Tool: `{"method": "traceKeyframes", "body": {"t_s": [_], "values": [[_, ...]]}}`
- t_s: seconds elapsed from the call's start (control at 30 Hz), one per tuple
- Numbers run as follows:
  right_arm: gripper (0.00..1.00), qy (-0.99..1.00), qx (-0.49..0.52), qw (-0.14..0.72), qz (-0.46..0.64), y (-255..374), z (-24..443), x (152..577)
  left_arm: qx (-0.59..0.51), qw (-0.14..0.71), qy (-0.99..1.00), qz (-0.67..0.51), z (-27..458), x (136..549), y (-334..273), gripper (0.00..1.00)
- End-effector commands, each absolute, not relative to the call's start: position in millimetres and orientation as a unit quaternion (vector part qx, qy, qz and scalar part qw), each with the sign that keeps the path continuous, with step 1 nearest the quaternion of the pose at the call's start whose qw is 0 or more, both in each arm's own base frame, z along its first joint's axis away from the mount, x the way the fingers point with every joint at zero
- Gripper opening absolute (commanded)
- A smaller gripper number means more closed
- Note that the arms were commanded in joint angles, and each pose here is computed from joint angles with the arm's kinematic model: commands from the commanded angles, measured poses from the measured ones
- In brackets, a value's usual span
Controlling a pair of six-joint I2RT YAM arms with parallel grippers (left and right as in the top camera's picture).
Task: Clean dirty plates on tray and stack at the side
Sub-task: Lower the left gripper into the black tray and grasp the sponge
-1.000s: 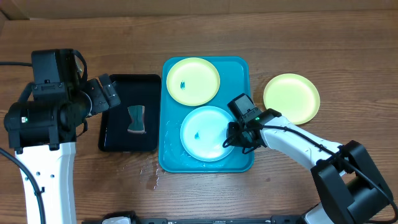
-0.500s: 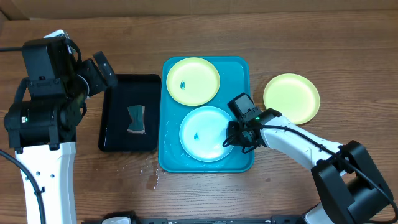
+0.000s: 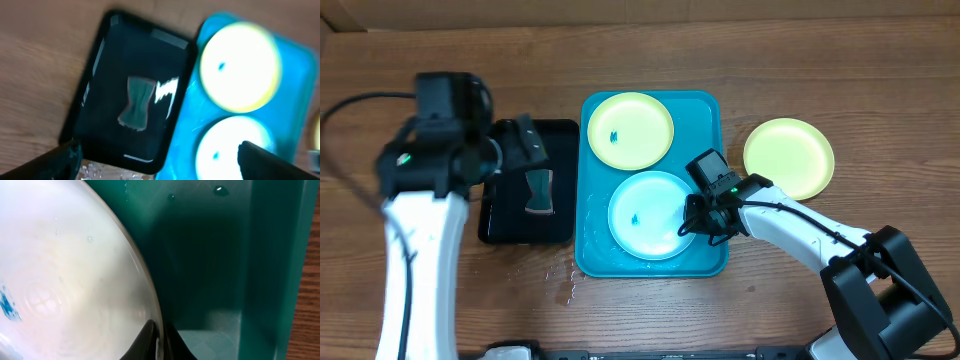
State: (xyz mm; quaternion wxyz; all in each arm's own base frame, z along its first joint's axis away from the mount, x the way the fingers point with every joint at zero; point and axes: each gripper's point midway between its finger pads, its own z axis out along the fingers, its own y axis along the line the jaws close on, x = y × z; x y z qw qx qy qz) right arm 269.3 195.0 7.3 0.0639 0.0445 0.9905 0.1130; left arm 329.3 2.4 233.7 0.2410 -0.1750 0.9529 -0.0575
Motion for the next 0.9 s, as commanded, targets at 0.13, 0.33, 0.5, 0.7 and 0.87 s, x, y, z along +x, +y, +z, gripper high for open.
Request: {"method": "traceKeyframes", "body": {"t_s": [0.13, 0.33, 0.5, 0.7, 0.87], "values": [[0.07, 0.988, 0.044, 0.079, 0.122, 199.4, 16.9, 278.1, -0.186, 0.119, 0.975, -0.034, 140.7, 343.0, 3.1, 0.83], [0.07, 0.988, 0.044, 0.079, 0.125, 200.6, 17.3, 278.7, -0.149, 0.056, 0.987, -0.02, 93.0, 347.8, 2.1, 0.17], [0.07, 0.988, 0.046, 0.079, 0.126, 200.8, 17.4, 278.8, -0.124, 0.024, 0.992, -0.014, 63.1, 351.1, 2.7, 0.31], [0.07, 0.988, 0.046, 0.079, 0.127, 201.2, 17.5, 278.8, -0.117, -0.002, 0.993, -0.008, 45.8, 347.7, 3.9, 0.33], [0.07, 0.988, 0.046, 0.08, 0.128, 201.5, 17.6, 279.1, -0.115, -0.006, 0.993, -0.007, 43.8, 346.7, 3.9, 0.31]]}}
